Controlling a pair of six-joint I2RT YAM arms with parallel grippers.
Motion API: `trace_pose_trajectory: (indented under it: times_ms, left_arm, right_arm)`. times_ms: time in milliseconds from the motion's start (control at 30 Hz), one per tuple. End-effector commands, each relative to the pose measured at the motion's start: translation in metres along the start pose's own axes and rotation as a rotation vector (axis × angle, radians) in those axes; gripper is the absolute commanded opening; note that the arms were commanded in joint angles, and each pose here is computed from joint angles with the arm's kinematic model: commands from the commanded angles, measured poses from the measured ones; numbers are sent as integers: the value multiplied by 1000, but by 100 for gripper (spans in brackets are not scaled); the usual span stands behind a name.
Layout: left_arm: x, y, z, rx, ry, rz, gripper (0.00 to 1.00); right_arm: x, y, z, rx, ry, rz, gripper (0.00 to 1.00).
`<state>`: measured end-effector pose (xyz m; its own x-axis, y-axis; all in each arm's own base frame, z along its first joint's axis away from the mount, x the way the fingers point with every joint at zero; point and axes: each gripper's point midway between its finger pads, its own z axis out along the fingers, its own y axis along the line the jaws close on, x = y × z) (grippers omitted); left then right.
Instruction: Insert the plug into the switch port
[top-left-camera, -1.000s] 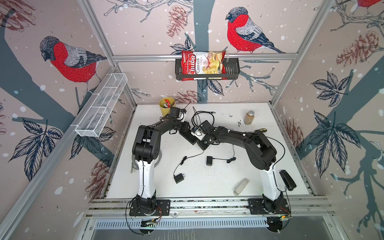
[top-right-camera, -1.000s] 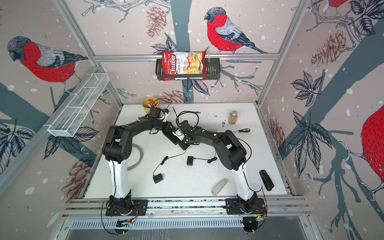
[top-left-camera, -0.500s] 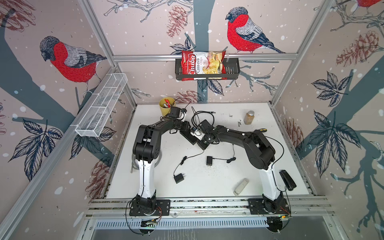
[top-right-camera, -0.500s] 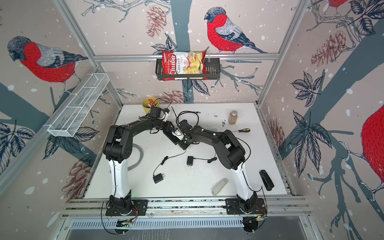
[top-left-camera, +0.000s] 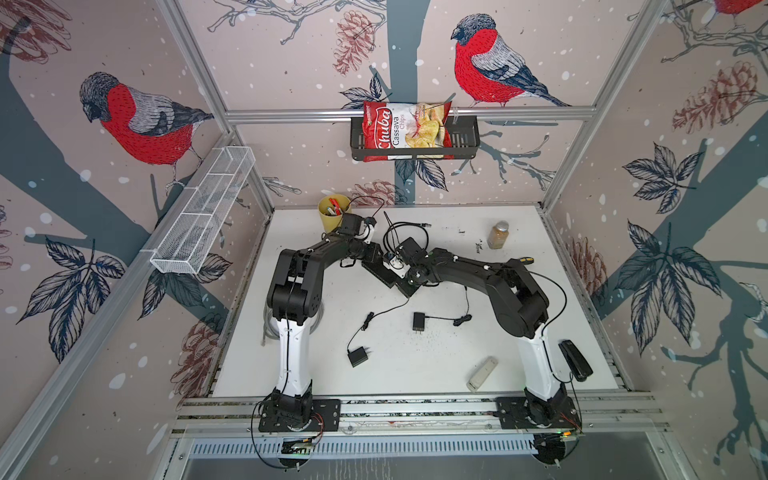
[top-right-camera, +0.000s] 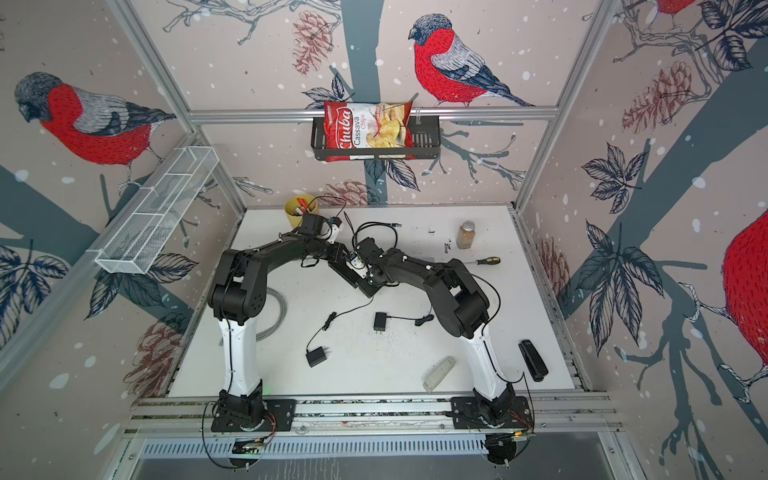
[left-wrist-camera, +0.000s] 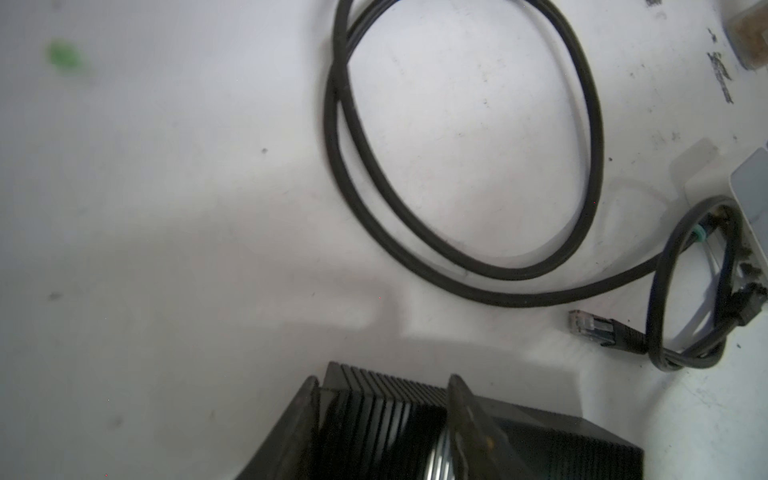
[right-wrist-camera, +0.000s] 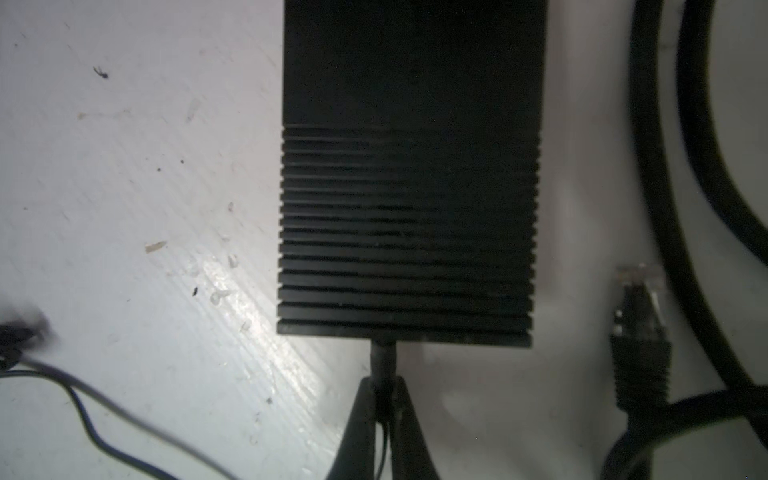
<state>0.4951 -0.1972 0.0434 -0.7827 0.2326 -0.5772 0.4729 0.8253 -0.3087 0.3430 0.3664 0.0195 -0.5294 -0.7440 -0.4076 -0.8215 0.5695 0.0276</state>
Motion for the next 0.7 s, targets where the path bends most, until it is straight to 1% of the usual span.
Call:
trace_pose_trajectory:
  times_ms: [0, 167, 333, 467, 667]
  left_arm:
    - [18, -17, 9, 58, 94, 42, 47]
    - [18, -17, 14, 46, 112, 69, 45]
    - [26, -22, 17, 49, 131, 89, 43]
    - [28, -24, 17, 42, 141, 118, 43]
    - [30, -34, 18, 78, 145, 128, 41]
  right_arm:
    - [5, -12, 5, 73, 32, -17, 3]
    - [4, -15, 4, 85, 47, -39, 3]
    - [-1, -19, 2, 92, 33, -16, 3]
    - [-5, -27, 1, 127, 36, 7, 3]
    - [-18, -29, -3, 128, 3, 30, 3]
